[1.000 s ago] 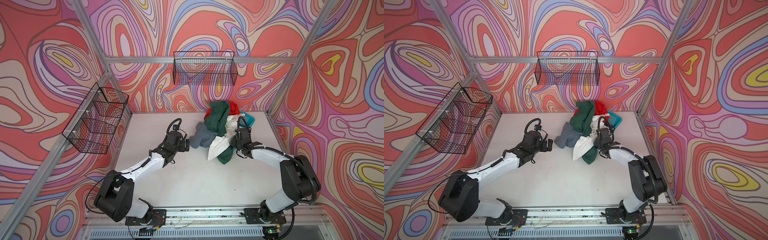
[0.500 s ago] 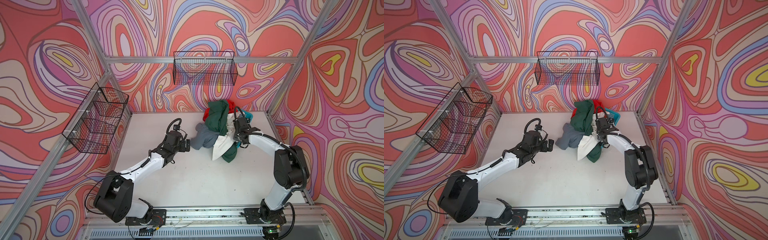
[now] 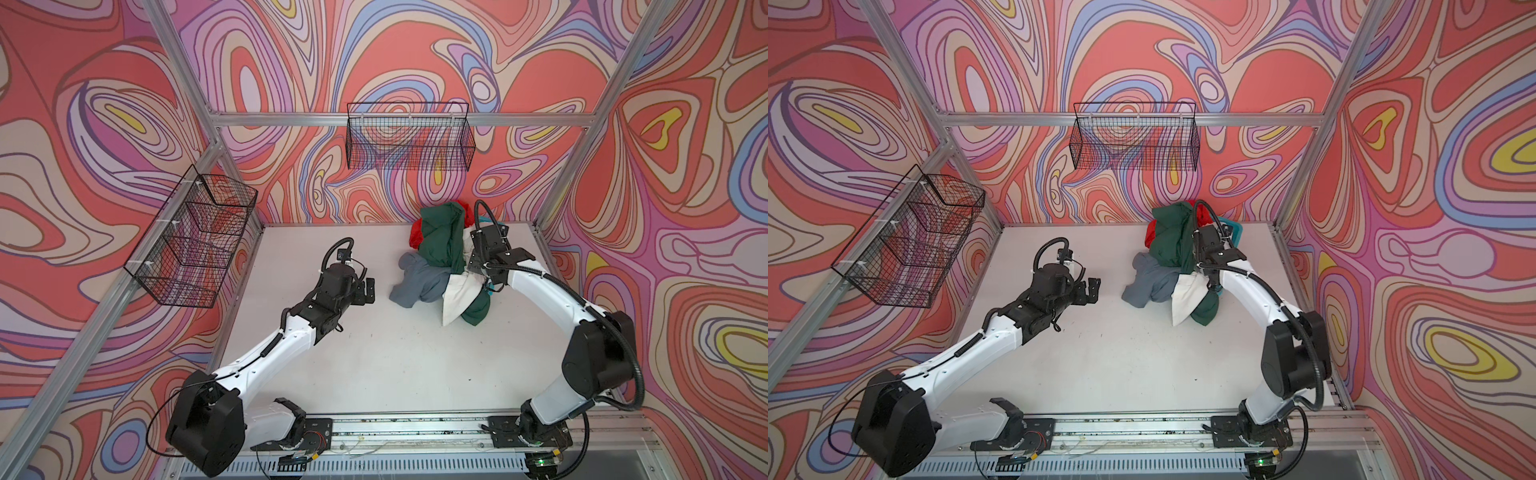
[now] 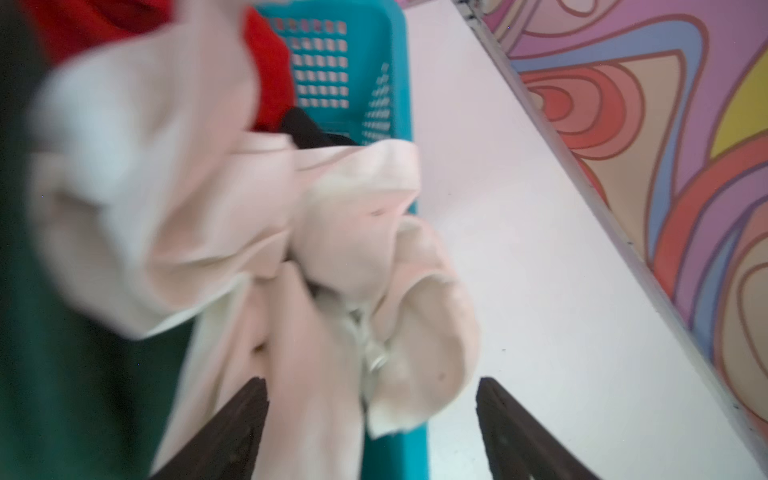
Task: Fold and stack the t-shirts
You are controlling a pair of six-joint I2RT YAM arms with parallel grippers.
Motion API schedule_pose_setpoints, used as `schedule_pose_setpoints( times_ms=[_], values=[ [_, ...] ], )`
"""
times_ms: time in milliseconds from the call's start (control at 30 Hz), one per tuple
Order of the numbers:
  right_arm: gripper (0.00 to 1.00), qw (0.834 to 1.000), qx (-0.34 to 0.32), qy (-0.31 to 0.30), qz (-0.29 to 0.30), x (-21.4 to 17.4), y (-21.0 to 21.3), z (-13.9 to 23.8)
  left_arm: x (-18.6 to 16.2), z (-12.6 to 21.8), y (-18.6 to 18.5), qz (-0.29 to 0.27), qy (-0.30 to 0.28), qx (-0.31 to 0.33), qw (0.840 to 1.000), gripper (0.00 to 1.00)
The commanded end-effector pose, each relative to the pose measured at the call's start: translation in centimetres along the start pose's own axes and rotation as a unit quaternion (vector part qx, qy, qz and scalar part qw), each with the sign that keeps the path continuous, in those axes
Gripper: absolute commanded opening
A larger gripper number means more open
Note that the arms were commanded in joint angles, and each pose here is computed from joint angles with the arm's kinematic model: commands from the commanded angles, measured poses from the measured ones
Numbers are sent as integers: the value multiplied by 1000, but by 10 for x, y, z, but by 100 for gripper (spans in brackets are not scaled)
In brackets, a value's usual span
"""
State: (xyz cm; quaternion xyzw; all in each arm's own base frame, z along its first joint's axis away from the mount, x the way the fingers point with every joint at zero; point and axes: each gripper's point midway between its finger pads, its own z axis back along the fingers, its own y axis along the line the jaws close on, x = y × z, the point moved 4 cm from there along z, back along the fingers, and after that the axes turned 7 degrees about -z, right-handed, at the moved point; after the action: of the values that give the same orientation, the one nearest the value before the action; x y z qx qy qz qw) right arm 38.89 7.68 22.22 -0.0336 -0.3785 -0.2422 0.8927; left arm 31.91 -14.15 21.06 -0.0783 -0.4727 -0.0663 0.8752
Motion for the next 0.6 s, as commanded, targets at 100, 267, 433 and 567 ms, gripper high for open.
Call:
schedule_pose_setpoints(
  times_ms=[100,267,433,567],
  values=[
    [85,993,107,40,-1,-46,73,35,-25,19,17,22,20,36,999,100],
    [87,988,131,71,47,-79,139,24,-31,27,19,31,18,33,999,100],
    [88,991,90,58,76,-86,167,-10,-34,31,18,34,22,23,999,100],
    [85,991,27,59,115,-96,170,-38,-36,30,17,35,20,16,999,100]
  ],
)
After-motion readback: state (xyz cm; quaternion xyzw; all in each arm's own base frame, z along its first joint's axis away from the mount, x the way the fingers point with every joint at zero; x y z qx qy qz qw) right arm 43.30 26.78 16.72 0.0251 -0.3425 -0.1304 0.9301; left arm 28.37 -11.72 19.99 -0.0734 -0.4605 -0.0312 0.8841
